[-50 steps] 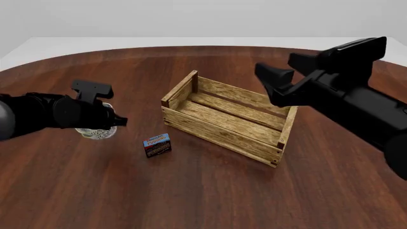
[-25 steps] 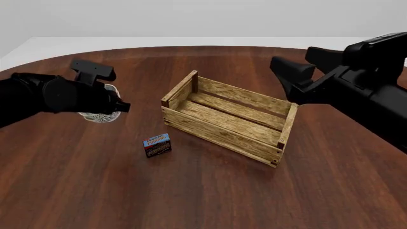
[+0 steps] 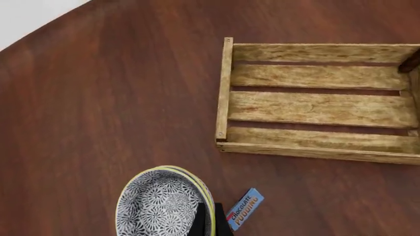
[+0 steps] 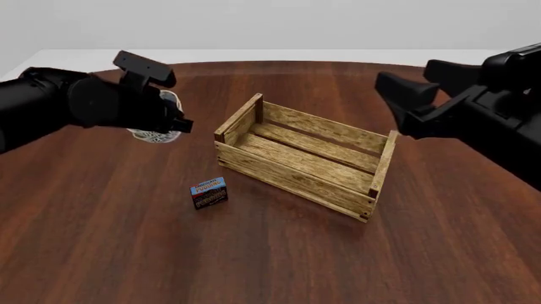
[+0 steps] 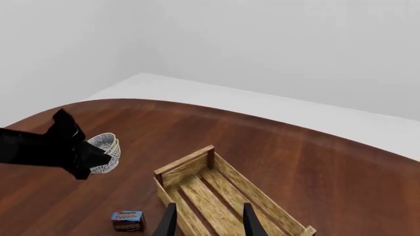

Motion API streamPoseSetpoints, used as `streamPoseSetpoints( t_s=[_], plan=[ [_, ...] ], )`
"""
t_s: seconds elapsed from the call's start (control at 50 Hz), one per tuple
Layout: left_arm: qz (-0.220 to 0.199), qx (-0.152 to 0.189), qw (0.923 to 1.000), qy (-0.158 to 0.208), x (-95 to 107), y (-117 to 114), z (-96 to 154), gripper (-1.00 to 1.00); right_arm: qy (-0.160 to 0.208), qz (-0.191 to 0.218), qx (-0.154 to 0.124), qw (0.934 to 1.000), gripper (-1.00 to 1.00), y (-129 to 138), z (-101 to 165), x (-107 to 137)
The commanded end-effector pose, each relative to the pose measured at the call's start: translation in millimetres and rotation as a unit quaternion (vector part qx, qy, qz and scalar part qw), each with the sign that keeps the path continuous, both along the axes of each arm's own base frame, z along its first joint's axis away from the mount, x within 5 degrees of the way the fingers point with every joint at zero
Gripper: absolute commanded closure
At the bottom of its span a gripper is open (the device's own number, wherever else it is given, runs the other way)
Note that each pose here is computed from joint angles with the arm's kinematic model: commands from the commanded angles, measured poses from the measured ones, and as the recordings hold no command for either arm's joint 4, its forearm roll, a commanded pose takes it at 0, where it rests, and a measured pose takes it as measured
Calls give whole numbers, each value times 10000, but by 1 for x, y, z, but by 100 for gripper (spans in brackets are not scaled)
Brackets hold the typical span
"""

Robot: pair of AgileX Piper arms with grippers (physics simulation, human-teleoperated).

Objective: Stack the right bowl on the left bowl and place them in the tray.

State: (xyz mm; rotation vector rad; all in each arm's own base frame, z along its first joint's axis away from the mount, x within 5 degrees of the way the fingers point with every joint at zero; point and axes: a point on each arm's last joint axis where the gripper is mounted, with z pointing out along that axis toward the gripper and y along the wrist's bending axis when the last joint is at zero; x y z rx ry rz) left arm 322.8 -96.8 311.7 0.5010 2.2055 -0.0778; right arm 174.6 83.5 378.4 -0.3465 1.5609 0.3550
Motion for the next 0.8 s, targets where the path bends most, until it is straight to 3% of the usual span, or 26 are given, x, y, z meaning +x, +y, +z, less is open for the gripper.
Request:
streamPoseSetpoints(
  t_s=[0.02, 0.8],
  plan=[
    [42, -88, 9999, -98, 25, -10, 5, 100, 16, -80, -22, 10000, -100, -4, 1, -2],
    [-712, 39, 9974, -127, 64, -78, 3, 100, 176, -189, 42, 9997, -100, -7, -2, 2]
  ],
)
